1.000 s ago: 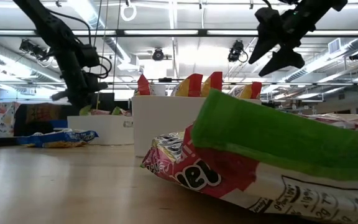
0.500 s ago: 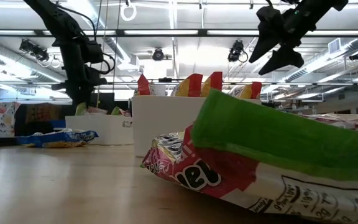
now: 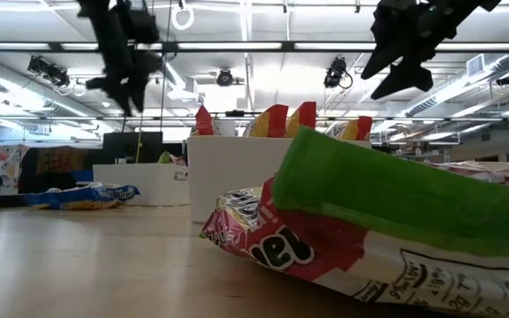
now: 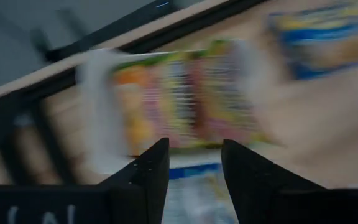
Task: Sort Maruchan noodles
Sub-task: Put the green noodle pack into the top white bin
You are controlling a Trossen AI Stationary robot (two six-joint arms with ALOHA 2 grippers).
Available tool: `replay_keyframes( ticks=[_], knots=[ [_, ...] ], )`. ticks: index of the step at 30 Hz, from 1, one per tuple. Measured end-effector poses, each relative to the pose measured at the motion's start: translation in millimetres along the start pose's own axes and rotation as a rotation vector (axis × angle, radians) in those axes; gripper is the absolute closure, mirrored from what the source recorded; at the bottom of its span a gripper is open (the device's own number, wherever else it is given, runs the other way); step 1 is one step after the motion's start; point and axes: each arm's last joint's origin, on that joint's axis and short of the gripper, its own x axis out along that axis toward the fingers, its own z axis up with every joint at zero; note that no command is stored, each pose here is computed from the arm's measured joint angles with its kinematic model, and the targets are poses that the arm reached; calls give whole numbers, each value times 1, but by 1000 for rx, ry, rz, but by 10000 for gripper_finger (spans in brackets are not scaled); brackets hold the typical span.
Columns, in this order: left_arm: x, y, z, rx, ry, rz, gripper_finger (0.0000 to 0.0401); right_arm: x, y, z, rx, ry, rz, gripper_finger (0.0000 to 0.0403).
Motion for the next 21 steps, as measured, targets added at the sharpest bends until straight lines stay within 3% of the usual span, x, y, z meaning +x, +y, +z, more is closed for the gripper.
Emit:
replay_keyframes(
  ticks=[7,12,14,16,18,21],
  knots=[
    [-32,-71,-37,46,-25,-202,252,-1,4,-2,-119,10,22,140],
    [-41,-116,-73,96,28,-236,242,-1,5,-3,-163,14,28,140],
    [-40,-123,-86,92,38,-153,227,-1,6,-4,-140,19,37,140],
    [-38,-116,-92,53,20,12,210,-1,8,-5,-93,28,55,141],
    [-31,-100,-83,-34,-5,171,195,-1,12,-7,-72,33,74,144],
    [-17,-77,-55,-156,-51,249,178,-3,22,-10,-57,18,99,148]
  ],
)
